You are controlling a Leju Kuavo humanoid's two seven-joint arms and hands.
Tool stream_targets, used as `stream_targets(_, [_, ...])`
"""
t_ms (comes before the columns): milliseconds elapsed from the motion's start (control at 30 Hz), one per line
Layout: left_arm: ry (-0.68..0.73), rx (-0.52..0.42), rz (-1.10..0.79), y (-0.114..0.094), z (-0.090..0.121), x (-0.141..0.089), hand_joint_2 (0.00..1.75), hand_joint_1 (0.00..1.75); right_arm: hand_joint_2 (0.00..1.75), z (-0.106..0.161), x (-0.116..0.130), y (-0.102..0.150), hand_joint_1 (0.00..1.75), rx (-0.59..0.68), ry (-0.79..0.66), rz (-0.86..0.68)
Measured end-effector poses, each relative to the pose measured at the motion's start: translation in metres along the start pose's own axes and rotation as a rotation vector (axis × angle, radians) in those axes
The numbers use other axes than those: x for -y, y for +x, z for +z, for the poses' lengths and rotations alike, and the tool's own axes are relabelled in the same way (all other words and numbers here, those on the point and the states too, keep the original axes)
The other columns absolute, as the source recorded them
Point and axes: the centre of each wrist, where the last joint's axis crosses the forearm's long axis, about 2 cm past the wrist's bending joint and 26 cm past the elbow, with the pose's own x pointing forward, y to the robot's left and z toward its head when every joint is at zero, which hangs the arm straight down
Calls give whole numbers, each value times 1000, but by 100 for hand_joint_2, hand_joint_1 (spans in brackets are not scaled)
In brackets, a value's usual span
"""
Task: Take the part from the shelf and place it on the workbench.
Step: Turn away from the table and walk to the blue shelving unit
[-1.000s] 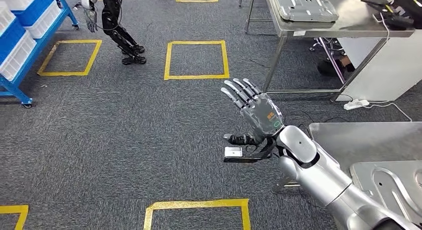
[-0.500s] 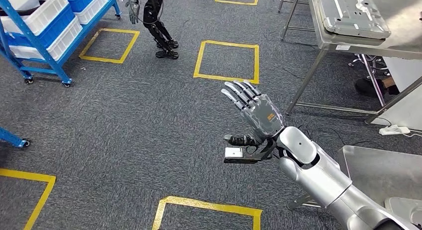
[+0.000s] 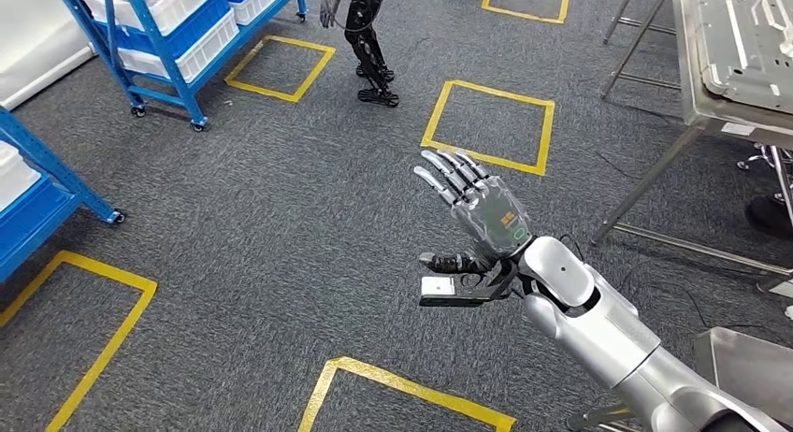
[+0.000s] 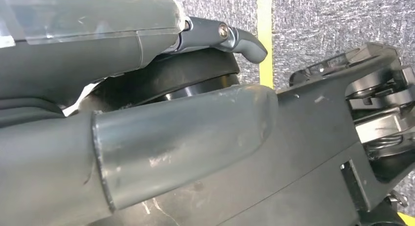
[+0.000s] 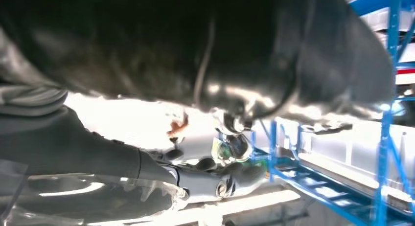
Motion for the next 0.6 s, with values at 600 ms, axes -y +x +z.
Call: stream_targets(600, [-14, 4, -15, 6, 0, 3, 0, 0, 0, 6, -3, 0, 0, -5, 12, -4])
